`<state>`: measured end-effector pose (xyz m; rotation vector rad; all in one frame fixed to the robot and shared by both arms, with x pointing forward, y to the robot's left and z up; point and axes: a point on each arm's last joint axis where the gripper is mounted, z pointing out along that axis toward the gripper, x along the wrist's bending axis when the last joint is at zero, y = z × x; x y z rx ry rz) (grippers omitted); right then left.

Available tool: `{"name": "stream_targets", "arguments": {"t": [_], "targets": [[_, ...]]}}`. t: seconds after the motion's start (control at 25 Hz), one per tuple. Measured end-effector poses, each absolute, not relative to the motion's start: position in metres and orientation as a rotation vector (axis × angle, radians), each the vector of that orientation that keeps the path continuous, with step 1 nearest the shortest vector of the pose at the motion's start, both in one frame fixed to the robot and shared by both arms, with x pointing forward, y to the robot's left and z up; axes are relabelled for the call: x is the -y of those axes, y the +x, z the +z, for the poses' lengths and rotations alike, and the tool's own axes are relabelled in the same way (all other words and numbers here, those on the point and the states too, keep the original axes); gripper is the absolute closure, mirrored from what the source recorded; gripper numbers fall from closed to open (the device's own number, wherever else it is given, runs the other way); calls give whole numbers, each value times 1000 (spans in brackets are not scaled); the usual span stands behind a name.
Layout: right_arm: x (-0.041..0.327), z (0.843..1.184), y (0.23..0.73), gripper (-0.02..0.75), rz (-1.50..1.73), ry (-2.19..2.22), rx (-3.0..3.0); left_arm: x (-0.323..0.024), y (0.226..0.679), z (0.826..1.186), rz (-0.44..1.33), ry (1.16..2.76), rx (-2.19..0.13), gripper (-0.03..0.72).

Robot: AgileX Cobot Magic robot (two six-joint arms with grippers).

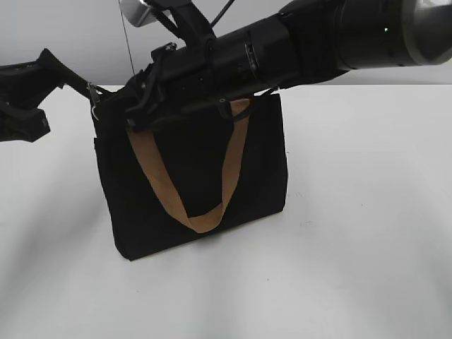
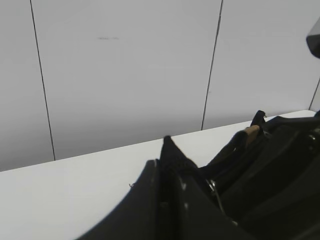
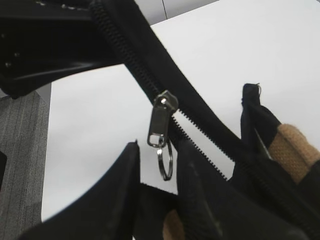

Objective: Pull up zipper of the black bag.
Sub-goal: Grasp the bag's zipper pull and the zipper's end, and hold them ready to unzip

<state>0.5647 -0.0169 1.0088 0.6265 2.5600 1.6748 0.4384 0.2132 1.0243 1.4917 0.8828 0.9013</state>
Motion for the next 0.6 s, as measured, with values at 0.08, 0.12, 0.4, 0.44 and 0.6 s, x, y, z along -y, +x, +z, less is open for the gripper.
{"name": "stream_targets", "arguments": {"t": [0.08,0.12,0.4,0.44,0.6], "targets": [[17,1008,565,545,1671,627,-2562,-213,438,1024,901,1492,-883,667],[17,1007,565,552,1666,626,-2565,-213,438,1024,901,1492,-883,667],[17,1003,566,569,1643,627,-2571,-213,438,1024,901,1492,-883,667],[17,1003,567,578,1640,629,-2569,-213,438,1024,901,1492,-883,667],[18,1002,568,723,1628,638,-2560,-213,438,1024,901,1492,-883,667]]}}
